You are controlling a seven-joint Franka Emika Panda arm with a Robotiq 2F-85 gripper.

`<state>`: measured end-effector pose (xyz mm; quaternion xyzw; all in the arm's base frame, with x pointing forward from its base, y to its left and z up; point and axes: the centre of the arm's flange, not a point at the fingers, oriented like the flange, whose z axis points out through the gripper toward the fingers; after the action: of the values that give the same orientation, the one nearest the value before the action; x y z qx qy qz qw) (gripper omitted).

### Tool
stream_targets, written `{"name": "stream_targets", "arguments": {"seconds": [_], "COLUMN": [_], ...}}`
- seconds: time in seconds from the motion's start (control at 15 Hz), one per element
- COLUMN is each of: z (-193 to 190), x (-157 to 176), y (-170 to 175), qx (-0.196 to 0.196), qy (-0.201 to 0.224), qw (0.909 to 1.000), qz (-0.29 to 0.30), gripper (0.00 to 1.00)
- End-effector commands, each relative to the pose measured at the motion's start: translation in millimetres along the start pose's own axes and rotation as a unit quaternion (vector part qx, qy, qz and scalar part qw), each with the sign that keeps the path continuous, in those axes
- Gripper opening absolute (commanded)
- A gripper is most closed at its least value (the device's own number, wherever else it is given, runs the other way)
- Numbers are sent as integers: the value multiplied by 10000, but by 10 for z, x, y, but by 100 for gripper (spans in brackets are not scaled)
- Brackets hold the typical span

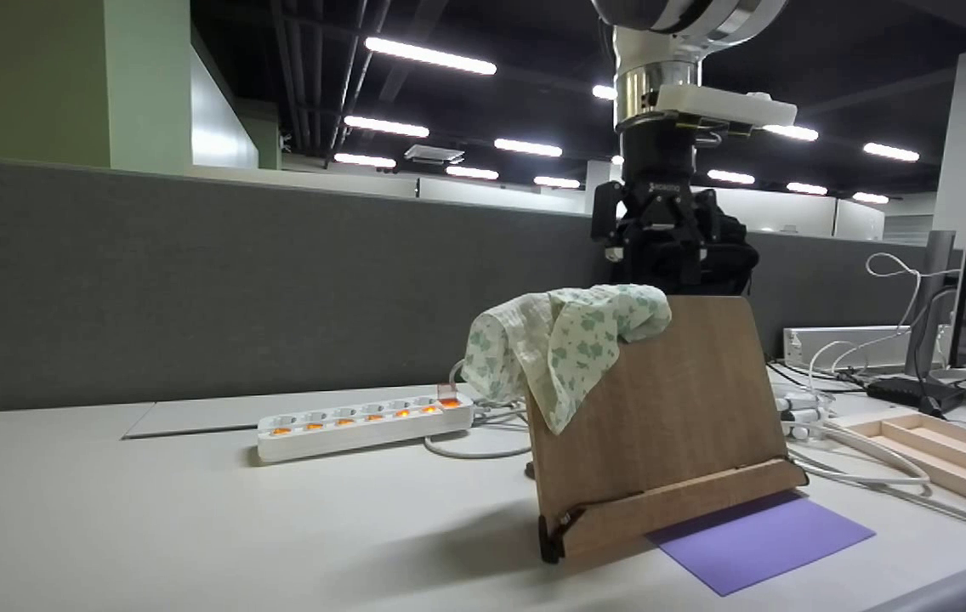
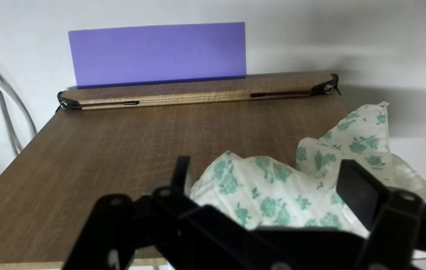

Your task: Remove the cloth from the wooden object.

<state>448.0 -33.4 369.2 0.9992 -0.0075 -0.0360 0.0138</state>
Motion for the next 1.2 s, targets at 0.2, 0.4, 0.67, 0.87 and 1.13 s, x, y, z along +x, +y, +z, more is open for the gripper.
{"name": "stream_targets", "arguments": {"seconds": [0.2, 0.4, 0.67, 0.87, 1.13], "z": [171, 208, 267, 243, 166], "x": [27, 78, 124, 130, 110], "y": [-21, -52, -79, -92, -158], "qx": [98, 208, 260, 354, 509], "qy": [180, 276, 345, 328, 308], "qw": [9977, 9964, 9950, 9947, 9945], "qz": [645, 779, 897, 906, 865], "gripper": [100, 100, 73, 54, 27]}}
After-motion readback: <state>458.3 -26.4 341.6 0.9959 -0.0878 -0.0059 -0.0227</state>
